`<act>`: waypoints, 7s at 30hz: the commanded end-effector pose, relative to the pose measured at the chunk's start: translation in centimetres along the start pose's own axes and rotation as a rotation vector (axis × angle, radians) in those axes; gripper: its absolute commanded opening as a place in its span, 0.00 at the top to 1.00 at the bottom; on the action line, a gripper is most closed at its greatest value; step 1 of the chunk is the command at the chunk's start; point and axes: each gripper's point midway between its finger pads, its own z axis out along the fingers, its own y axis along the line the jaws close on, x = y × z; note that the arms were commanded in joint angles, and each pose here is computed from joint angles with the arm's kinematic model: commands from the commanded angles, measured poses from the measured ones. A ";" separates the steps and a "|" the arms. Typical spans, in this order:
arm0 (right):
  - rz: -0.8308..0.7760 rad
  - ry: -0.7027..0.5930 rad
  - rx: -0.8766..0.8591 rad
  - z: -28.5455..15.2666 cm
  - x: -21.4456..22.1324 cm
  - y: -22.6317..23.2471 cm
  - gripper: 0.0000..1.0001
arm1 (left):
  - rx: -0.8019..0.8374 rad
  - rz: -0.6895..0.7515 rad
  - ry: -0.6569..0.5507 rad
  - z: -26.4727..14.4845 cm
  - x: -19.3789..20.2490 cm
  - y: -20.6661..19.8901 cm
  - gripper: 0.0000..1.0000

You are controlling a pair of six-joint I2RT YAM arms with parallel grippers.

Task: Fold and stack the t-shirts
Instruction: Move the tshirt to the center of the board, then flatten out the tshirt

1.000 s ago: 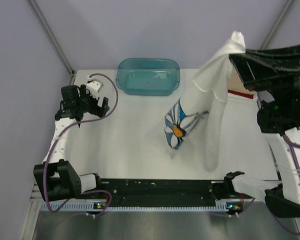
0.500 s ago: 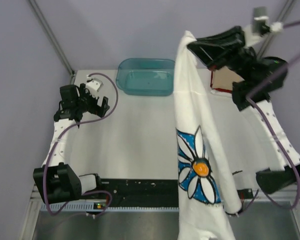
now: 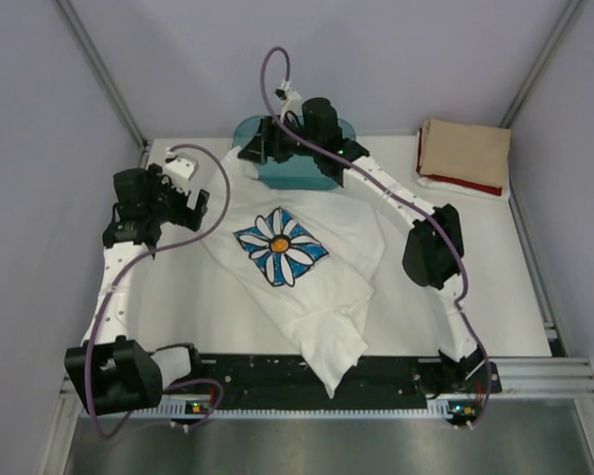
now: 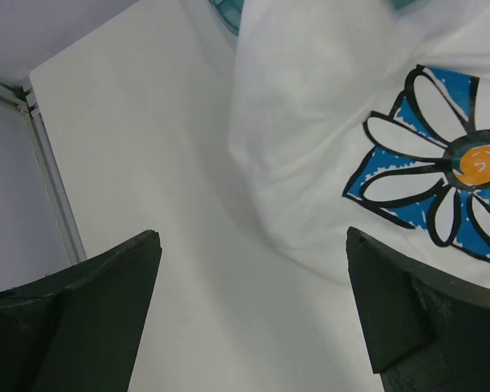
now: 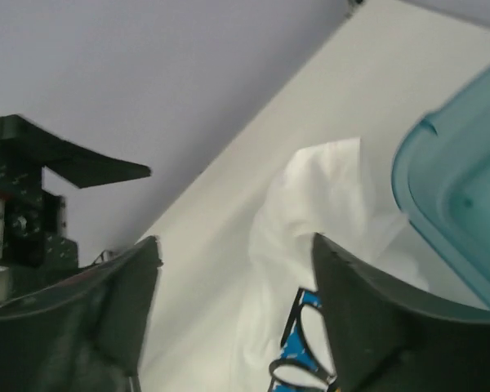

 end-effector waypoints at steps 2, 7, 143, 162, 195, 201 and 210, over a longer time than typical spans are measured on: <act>-0.267 -0.007 0.359 -4.9 -3.0 -2.3 0.07 | -0.005 0.046 -0.030 -0.7 -0.6 0.0 0.01; -0.400 0.089 0.655 -13.2 -0.2 -5.2 0.01 | 0.121 0.064 -0.020 -0.5 0.3 -2.4 0.01; -0.268 0.124 1.050 -35.1 12.5 -8.9 0.27 | -0.065 0.210 0.172 12.7 -9.7 3.2 0.01; -0.572 0.779 0.303 -14.9 35.4 3.6 0.61 | 0.018 0.141 0.244 -2.2 1.8 2.5 0.01; -0.511 0.418 0.810 -20.1 16.0 -6.7 1.00 | 0.452 0.237 0.150 -5.4 2.9 -7.2 0.03; -0.431 0.216 1.054 -24.8 5.3 -15.5 1.00 | 0.401 0.265 0.296 -3.3 6.1 -6.5 0.12; -0.363 0.021 1.184 -27.8 -3.4 -23.2 1.00 | 0.276 0.267 0.536 2.1 13.3 -5.3 0.08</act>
